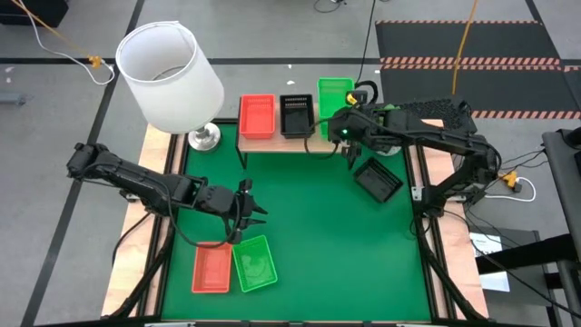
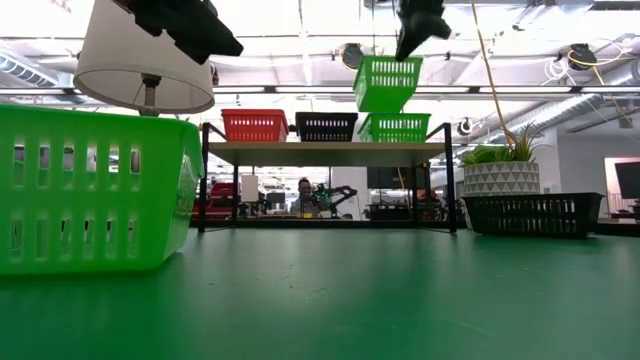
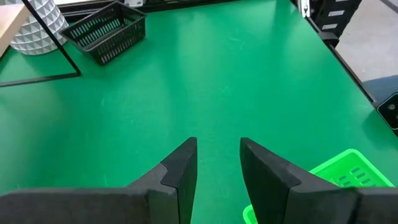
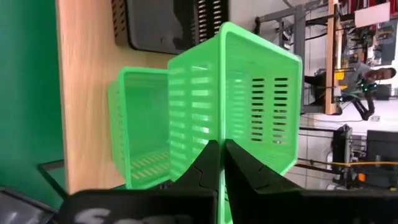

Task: Stack baskets on shelf by color
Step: Stack the right green basket into the green basket on the shelf, then stack the black basket into the black basket on the shelf

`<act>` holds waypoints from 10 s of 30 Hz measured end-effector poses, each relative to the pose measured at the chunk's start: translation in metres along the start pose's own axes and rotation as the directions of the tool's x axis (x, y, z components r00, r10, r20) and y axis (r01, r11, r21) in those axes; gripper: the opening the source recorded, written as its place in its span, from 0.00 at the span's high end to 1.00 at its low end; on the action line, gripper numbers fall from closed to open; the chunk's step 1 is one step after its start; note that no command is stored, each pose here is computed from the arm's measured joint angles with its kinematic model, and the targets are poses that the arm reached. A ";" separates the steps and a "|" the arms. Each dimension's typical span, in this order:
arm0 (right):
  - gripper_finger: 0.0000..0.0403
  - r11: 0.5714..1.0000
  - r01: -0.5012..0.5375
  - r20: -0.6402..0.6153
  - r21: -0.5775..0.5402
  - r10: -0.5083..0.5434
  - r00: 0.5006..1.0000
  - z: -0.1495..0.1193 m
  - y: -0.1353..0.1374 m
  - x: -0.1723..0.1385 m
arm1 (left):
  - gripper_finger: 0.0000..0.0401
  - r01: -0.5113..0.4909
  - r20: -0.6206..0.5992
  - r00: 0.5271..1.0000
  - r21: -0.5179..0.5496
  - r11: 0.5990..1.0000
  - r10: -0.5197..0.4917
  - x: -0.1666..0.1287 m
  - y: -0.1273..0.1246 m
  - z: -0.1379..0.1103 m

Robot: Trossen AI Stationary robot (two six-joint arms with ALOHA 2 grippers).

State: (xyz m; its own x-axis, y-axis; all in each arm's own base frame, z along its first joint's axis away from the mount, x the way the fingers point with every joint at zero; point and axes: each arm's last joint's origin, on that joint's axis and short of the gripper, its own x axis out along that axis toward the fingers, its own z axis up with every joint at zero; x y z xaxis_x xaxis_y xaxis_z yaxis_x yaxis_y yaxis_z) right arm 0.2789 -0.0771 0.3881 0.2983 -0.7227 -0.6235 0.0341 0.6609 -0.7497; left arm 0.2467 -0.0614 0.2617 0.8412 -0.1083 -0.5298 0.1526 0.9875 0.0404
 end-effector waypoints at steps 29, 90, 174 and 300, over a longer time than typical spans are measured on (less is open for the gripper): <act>0.98 0.996 -0.084 -0.046 0.028 0.085 0.995 -0.015 0.014 0.051 | 0.69 0.000 -0.002 1.000 -0.004 1.000 0.000 0.000 0.000 0.000; 0.59 0.899 -0.358 0.280 0.253 0.286 0.916 -0.030 0.123 -0.096 | 0.69 0.004 0.046 0.999 -0.011 1.000 -0.004 -0.001 -0.001 0.005; 1.00 0.635 -0.767 -0.149 0.093 0.771 0.619 -0.116 0.240 0.004 | 0.69 0.009 0.055 0.998 -0.038 0.999 -0.007 -0.001 -0.001 0.006; 0.98 0.600 -0.778 0.467 0.184 0.643 0.607 -0.021 0.243 -0.091 | 0.60 0.024 0.175 0.982 0.240 0.971 -0.068 0.117 -0.103 0.114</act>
State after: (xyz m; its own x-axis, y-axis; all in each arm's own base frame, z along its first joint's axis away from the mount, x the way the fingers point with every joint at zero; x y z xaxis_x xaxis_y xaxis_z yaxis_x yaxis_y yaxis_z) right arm 0.2398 0.1446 0.2578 0.6487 0.0812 -0.7567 -0.0357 0.9964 0.0763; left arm 0.3890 -0.1886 0.2920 0.9068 -0.1937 -0.3744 0.2930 0.9282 0.2294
